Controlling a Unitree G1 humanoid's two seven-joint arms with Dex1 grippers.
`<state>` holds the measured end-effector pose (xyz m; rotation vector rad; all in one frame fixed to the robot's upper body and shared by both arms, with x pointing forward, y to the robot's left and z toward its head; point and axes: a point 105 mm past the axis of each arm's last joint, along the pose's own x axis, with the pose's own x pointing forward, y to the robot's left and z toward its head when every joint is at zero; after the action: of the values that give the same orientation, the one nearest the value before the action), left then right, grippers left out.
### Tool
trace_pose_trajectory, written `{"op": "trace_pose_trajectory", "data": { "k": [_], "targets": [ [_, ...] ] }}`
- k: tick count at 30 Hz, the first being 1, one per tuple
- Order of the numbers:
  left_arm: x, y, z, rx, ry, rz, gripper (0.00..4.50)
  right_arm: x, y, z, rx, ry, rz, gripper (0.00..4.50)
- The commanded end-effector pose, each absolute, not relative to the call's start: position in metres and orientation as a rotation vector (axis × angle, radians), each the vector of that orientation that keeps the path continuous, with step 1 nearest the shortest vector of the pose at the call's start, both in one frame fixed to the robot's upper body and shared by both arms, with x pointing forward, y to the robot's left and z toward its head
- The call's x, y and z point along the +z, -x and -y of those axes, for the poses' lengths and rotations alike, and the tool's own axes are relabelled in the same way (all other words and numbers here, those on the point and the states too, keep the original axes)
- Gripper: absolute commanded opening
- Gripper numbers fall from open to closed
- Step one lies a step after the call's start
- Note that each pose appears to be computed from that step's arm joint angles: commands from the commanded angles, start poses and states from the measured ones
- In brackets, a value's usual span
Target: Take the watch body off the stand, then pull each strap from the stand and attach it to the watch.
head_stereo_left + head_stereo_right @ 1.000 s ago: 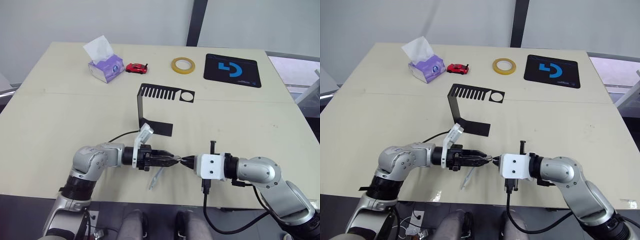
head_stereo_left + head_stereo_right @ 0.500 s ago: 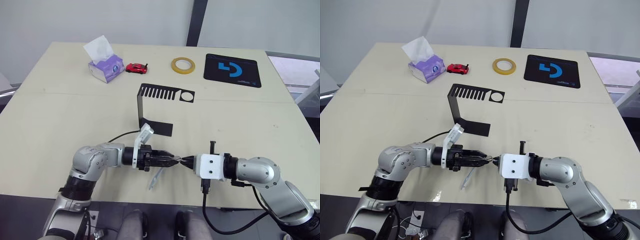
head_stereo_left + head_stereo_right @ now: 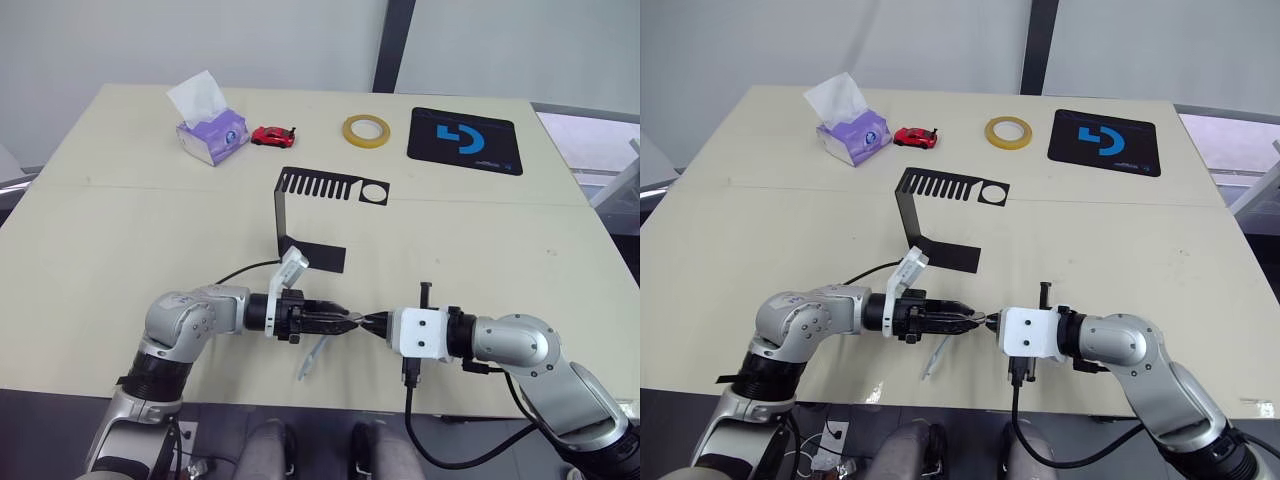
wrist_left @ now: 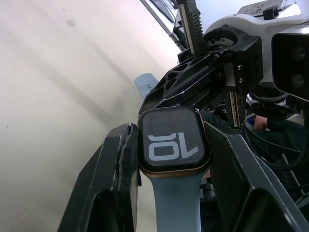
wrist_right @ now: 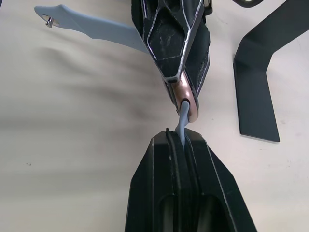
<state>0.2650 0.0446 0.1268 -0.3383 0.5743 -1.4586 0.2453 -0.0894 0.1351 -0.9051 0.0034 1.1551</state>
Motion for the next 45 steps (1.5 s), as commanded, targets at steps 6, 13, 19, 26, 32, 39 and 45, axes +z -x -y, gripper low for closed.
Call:
{"op": "trace_pose_trajectory", "data": {
  "k": [6, 13, 19, 26, 32, 39, 45],
  "targets": [
    [0.135, -0.244, -0.023, -1.606, 0.331, -0.561, 1.65, 0.148, -0.24, 0.078, 1.161, 0.899, 0.082, 0.0],
    [0.134, -0.244, -0.023, -1.606, 0.33, -0.563, 1.65, 0.147, -0.24, 0.079, 1.163, 0.898, 0.077, 0.0],
    [0.134, -0.243, -0.023, -1.611, 0.328, -0.566, 1.65, 0.146, -0.24, 0.079, 1.162, 0.897, 0.074, 0.0],
    [0.133, -0.242, -0.023, -1.609, 0.322, -0.569, 1.65, 0.146, -0.24, 0.079, 1.161, 0.896, 0.069, 0.0],
    [0.132, -0.243, -0.023, -1.608, 0.323, -0.568, 1.65, 0.146, -0.24, 0.079, 1.164, 0.893, 0.067, 0.0],
    [0.131, -0.244, -0.025, -1.599, 0.317, -0.567, 1.65, 0.153, -0.24, 0.079, 1.137, 0.849, 0.088, 0.0],
    [0.139, -0.249, -0.035, -1.628, 0.208, -0.407, 1.65, 0.159, -0.226, 0.094, 1.17, 0.848, 0.107, 1.92]
  ]
}}
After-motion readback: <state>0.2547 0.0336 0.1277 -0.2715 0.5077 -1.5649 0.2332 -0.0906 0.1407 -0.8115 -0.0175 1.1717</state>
